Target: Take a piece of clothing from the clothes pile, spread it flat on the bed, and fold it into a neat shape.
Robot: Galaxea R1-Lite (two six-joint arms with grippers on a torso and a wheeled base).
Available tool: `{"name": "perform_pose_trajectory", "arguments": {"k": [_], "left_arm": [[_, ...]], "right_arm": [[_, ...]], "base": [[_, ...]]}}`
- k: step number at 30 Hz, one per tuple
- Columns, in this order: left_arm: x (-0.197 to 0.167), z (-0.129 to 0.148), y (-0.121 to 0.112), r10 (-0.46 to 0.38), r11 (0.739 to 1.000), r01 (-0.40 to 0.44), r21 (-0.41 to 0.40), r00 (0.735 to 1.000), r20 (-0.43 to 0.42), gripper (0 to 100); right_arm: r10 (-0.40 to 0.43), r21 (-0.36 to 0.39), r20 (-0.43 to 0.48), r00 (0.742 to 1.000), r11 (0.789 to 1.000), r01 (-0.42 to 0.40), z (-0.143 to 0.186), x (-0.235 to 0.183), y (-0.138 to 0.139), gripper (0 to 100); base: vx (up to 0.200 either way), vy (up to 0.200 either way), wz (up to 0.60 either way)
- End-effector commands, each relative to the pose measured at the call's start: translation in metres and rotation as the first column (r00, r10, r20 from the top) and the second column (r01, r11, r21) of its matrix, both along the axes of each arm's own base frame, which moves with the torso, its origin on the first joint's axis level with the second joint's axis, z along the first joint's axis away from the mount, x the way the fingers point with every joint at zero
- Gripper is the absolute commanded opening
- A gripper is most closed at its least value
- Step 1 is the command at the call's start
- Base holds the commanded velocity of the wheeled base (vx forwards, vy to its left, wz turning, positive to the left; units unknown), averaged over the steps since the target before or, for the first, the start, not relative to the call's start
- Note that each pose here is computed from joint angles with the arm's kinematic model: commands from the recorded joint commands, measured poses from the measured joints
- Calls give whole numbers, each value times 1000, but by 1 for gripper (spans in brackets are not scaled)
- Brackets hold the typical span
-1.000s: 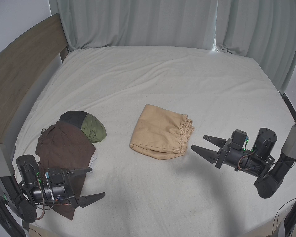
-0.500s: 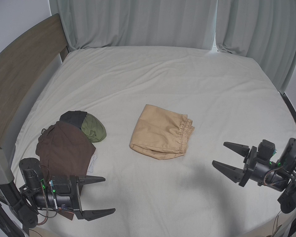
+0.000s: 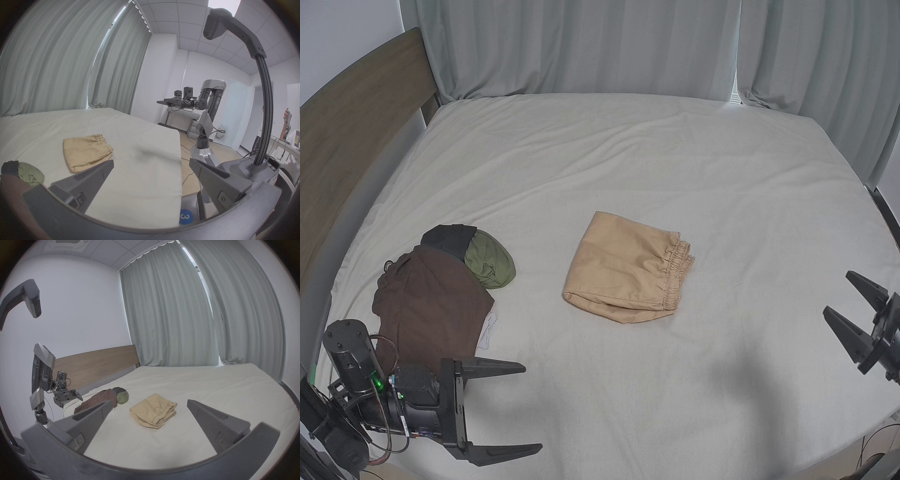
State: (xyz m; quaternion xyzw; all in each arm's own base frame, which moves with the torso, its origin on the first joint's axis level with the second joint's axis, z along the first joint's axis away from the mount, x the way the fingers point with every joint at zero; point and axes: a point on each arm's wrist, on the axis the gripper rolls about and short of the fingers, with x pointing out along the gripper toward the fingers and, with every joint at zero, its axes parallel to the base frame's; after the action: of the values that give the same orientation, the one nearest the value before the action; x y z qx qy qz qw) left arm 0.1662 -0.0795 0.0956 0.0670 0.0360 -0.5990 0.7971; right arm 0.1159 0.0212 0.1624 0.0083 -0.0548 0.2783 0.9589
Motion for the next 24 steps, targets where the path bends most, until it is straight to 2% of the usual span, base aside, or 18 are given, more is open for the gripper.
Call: {"name": "perform_pose_trajectory", "arguments": {"k": [1, 5, 10, 18, 21, 24], "left_arm": [[-10, 6, 0, -17, 1000, 17, -7, 1000, 24, 100], [-11, 7, 0, -15, 1000, 16, -9, 999, 29, 100], [-24, 24, 6, -5, 999, 8, -35, 995, 104, 100], [-56, 50, 27, 145, 988, -129, -84, 963, 226, 100], [-74, 54, 35, 197, 979, -179, -100, 955, 223, 100], [-87, 54, 40, 210, 976, -192, -105, 955, 211, 100]], "right_arm": [[-76, -9, 122, 990, 997, 78, 6, -53, -10, 100], [-94, -7, 129, 987, 995, 96, 0, -76, -11, 100], [-140, -10, 118, 983, 990, 142, -19, -112, -11, 100], [-155, -13, 93, 984, 988, 157, -44, -136, -10, 100], [-168, -24, 89, 982, 985, 171, -57, -135, -10, 100], [-172, -34, 74, 982, 984, 175, -59, -135, -10, 100]], "base": [[0, 0, 0], [0, 0, 0], [0, 0, 0], [0, 0, 0], [0, 0, 0], [0, 0, 0]]}}
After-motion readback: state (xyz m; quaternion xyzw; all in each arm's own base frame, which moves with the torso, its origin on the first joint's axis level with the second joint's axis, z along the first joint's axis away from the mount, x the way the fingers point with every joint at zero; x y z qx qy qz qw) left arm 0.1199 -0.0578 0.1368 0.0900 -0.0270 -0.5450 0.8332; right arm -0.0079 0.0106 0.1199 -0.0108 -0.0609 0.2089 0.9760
